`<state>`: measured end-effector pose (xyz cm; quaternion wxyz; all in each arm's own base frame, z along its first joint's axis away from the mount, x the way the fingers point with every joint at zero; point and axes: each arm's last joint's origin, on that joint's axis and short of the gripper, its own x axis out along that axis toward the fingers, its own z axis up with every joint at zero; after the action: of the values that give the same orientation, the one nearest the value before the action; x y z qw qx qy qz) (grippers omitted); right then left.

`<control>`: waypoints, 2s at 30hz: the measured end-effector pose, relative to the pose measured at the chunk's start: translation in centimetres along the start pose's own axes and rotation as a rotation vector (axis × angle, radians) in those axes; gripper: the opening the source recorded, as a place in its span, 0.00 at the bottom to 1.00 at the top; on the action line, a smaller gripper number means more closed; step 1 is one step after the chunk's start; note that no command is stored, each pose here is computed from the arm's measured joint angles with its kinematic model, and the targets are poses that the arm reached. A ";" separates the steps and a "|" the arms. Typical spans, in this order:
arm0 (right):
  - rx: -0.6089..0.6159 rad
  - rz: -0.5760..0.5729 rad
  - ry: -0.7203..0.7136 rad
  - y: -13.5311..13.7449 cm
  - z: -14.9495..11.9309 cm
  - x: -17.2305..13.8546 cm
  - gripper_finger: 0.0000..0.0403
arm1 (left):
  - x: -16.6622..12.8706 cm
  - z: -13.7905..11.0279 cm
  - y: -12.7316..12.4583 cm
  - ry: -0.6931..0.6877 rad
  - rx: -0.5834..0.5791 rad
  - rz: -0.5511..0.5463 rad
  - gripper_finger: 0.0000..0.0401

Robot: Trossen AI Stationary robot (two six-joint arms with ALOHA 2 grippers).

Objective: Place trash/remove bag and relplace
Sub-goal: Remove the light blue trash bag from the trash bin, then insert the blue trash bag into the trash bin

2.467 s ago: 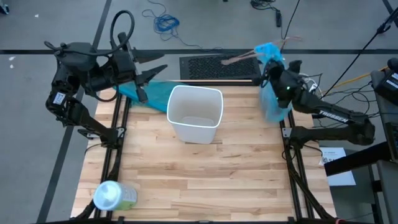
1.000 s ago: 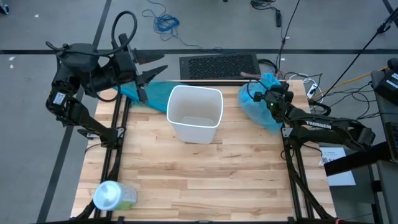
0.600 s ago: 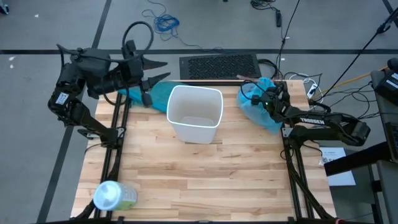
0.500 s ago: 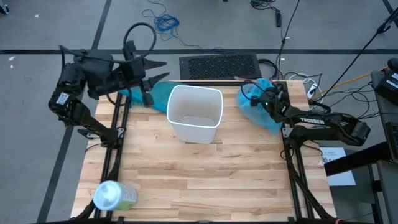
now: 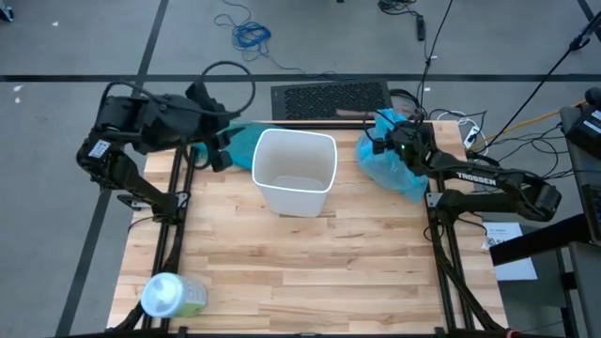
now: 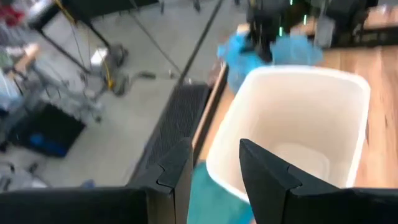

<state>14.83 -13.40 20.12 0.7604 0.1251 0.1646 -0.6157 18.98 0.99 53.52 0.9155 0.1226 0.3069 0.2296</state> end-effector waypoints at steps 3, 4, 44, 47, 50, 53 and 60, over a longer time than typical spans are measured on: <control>-0.015 0.008 0.006 0.5 1.6 -0.5 0.31 | 0.9 -0.6 -0.6 0.080 -0.013 -0.003 0.32; -0.023 0.010 0.010 0.6 2.1 -0.6 0.34 | 1.3 -0.9 -0.8 0.109 -0.005 -0.002 0.32; -0.159 0.812 0.003 8.2 11.5 -2.2 0.01 | 17.5 -12.0 5.4 0.205 -0.290 -0.161 0.00; -0.177 0.906 0.042 8.8 11.0 -1.8 0.01 | 17.6 -12.0 4.9 0.175 -0.323 -0.265 0.00; -0.193 0.968 0.051 9.1 10.8 -2.0 0.00 | 17.7 -11.9 3.9 0.168 -0.342 -0.352 0.00; -0.202 0.981 0.053 9.3 10.7 -2.3 0.00 | 17.8 -11.6 2.6 0.170 -0.344 -0.427 0.00; -0.258 1.064 0.166 10.0 9.4 -3.6 0.00 | 17.2 -10.9 -0.8 0.207 -0.291 -0.541 0.00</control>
<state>24.82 -11.76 30.03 0.9602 0.1449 0.2122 -0.1093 24.68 9.70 35.98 0.9152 -0.1193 0.3836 0.0305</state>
